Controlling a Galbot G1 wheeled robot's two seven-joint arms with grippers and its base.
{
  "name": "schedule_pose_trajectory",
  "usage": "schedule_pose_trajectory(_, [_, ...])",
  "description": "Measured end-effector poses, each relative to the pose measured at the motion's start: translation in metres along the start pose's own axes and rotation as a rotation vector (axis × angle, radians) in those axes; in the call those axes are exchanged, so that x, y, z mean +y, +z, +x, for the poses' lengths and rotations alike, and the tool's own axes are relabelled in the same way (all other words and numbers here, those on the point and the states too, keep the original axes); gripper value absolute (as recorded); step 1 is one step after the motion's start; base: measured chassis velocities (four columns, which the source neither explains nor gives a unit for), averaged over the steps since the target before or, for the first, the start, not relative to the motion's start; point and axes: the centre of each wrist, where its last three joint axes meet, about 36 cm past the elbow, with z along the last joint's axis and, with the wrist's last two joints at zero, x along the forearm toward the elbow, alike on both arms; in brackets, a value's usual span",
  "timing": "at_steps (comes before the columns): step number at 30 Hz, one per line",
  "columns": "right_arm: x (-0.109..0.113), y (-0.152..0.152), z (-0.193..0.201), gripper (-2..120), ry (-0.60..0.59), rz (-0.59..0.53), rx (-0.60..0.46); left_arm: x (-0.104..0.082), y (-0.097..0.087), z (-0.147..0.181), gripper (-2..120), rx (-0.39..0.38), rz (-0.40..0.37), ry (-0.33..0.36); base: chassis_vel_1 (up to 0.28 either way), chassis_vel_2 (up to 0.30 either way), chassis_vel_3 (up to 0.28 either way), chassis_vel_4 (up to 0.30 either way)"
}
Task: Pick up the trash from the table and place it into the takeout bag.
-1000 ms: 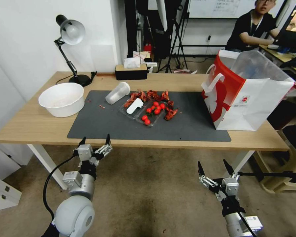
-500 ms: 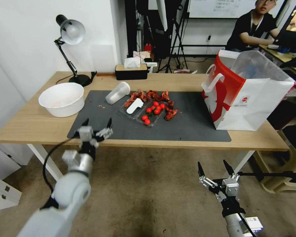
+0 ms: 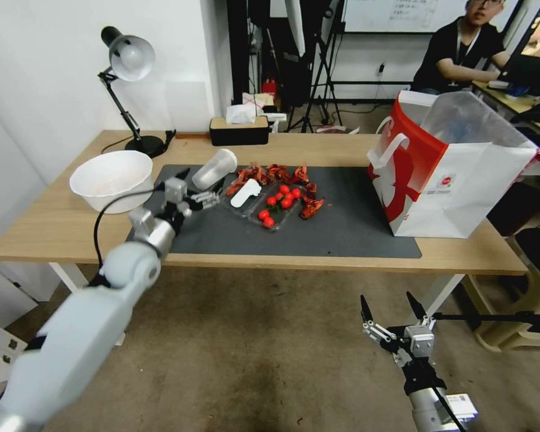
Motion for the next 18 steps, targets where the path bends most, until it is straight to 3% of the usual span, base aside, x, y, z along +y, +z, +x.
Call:
schedule_pose_trajectory(6, [0.001,0.002,0.001,100,0.005,-0.004,0.004,0.011,-0.006,-0.038,100,0.038,-0.032,0.05,0.0,0.0,0.0,0.0])
schedule_pose_trajectory(18, [0.0,0.002,0.002,100,0.008,-0.002,0.004,0.016,-0.013,-0.06,100,0.078,-0.047,0.077,0.0,0.0,0.0,0.0])
